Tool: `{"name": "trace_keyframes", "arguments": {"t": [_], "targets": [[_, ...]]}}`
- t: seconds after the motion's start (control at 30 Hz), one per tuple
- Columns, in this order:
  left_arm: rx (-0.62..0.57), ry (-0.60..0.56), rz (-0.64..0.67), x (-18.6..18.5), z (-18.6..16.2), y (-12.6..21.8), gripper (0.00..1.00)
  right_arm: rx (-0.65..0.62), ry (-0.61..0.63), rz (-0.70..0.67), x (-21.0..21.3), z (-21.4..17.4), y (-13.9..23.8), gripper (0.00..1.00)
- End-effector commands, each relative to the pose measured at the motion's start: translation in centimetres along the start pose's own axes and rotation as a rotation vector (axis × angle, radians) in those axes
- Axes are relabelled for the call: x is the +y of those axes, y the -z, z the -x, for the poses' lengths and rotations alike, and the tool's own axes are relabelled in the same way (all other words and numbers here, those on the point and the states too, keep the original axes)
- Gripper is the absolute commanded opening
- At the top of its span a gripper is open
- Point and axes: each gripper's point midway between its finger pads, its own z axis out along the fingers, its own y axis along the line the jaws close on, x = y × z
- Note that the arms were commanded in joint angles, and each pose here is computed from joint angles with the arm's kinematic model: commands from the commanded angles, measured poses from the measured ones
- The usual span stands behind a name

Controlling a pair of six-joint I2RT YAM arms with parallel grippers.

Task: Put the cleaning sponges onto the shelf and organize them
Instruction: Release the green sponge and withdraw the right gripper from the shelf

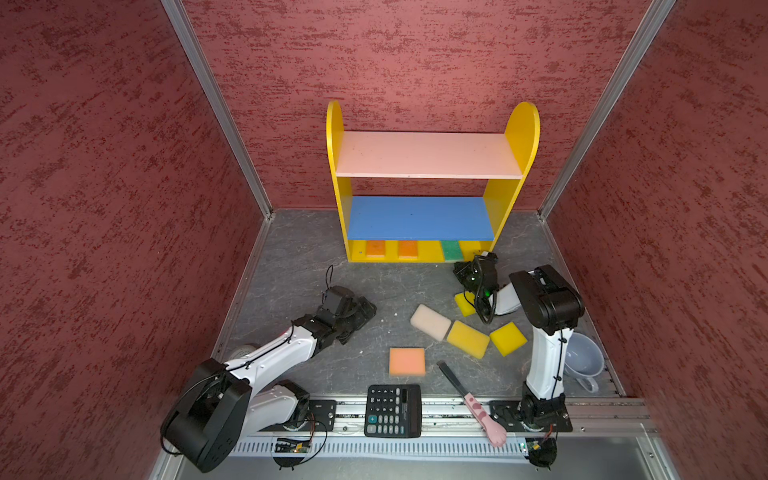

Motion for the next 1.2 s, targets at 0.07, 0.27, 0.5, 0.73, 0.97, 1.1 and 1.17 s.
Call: {"name": "trace_keyframes", "arguments": {"t": [0.07,0.27,0.5,0.73,0.97,1.1,1.17], "targets": [[-0.008,-0.006,-0.035,-1.4,0.5,0.1,1.0,0.058,-0.069,-0.024,-2.0,-1.7,-0.6,0.0],[-0.005,-0.007,-0.035,-1.4,0.4,0.2,0.99,0.063,-0.107,-0.02,-2.6,-2.0,-1.7,0.0],[-0.007,-0.007,-0.031,-1.3,0.4,0.1,1.0,0.055,-0.117,-0.022,-2.6,-1.8,-2.1,0.0],[-0.003,-0.007,-0.03,-1.3,0.3,0.0,1.0,0.065,-0.126,-0.012,-2.5,-1.9,-2.7,0.0],[-0.003,-0.008,-0.029,-1.3,0.3,-0.1,0.99,0.061,-0.123,-0.02,-2.8,-2.0,-2.2,0.0],[-0.007,-0.012,-0.029,-1.4,0.4,0.0,1.0,0.065,-0.097,-0.007,-2.1,-1.9,-1.4,0.0],[-0.013,-0.018,-0.031,-1.7,0.6,0.1,0.99,0.078,-0.086,0.007,-1.4,-1.9,-0.7,0.0]]}}
